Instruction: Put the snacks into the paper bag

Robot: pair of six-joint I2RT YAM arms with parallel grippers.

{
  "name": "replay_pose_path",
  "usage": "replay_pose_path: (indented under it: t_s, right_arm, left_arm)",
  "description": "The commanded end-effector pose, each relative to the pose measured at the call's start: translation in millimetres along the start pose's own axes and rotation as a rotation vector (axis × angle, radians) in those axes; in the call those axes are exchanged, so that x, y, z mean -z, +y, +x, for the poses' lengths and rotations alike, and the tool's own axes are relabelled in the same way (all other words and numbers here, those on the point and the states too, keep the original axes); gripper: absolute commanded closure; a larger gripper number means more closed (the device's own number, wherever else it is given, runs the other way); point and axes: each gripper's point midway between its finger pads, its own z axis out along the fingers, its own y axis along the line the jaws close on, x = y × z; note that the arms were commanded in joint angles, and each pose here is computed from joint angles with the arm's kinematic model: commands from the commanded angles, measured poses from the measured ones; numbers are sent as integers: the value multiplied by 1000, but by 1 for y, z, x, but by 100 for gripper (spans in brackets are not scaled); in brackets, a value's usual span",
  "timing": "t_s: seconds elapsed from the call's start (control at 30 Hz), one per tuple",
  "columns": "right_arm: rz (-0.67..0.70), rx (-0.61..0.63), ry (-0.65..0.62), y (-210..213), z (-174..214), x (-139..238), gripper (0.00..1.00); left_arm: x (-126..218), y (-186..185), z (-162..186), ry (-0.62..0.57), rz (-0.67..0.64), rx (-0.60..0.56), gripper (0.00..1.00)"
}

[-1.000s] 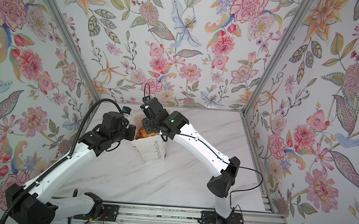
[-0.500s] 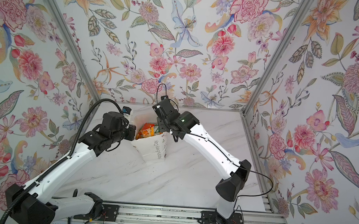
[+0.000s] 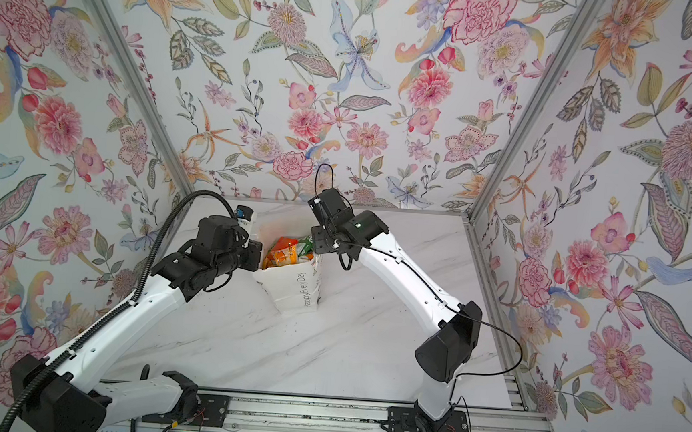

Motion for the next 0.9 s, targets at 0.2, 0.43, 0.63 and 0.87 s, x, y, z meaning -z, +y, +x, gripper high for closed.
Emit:
replay_pose_path:
  t_s: [0.2, 0.43, 0.63, 0.87]
  right_arm:
    - [-116, -28, -21, 23, -15, 11, 35]
    - [-111, -20, -101, 18, -28, 38, 30]
    - [-142, -35, -41, 19, -17, 19, 28]
    - [-108, -48, 3, 10, -9, -2, 32]
  left_arm:
    - [13, -9, -41, -105, -7, 9, 100]
    - [13, -9, -41, -99, -23, 12, 100]
    - [13, -10, -42, -98, -24, 13, 100]
    - [14, -12, -43, -96, -23, 12, 100]
